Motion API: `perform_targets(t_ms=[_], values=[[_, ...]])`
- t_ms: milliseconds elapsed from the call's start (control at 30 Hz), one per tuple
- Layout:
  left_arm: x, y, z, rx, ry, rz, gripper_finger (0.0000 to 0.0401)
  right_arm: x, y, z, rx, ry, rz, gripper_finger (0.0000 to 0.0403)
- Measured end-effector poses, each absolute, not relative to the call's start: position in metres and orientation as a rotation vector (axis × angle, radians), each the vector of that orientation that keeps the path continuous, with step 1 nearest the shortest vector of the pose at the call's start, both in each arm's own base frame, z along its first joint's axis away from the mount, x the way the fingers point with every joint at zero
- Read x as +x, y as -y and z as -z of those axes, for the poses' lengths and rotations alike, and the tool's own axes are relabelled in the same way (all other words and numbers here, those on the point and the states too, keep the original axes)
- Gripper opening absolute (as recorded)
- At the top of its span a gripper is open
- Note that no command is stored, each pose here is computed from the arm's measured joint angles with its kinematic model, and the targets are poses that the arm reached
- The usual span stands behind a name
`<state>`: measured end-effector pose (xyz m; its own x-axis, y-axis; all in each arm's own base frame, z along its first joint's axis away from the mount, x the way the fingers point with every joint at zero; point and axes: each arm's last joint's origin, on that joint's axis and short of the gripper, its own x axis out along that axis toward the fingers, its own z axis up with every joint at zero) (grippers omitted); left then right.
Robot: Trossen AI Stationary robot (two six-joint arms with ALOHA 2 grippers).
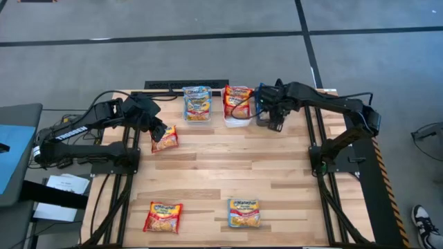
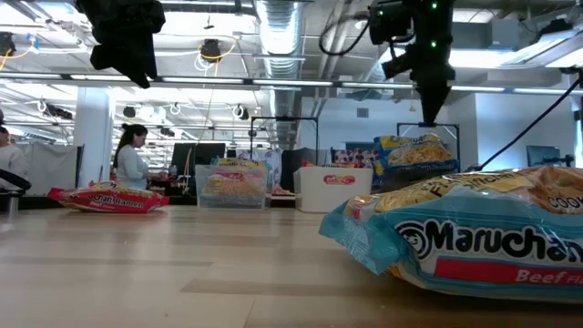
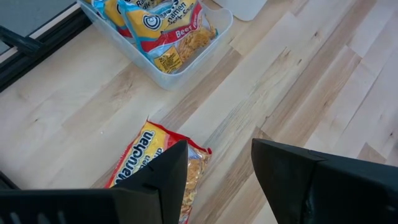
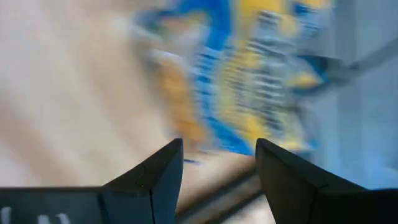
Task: Sort Maruchan noodles
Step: Put the blue noodle pack into the black bin
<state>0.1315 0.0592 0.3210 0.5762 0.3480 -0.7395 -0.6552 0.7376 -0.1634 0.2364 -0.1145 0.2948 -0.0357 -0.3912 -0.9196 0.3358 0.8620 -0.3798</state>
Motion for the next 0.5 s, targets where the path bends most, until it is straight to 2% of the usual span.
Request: perform_targets(t_ms=[133, 300, 500], values=[[0.132, -0.059, -0.321, -0.44, -0.751, -0.606, 0.0164, 0.238, 0.116, -0.294, 0.112, -1.448, 0.458, 0.0223], [0.132, -0.059, -0.321, -0.425, -0.756, -0.599, 0.0164, 0.235, 0.13, -0.287, 0.184, -1.469, 0.429, 0.0211], [0.132, -0.059, -0.321, -0.429, -0.755, -0.601, 0.0164, 0.231, 0.153, -0.273, 0.268, -1.516, 0.459, 0.0174]])
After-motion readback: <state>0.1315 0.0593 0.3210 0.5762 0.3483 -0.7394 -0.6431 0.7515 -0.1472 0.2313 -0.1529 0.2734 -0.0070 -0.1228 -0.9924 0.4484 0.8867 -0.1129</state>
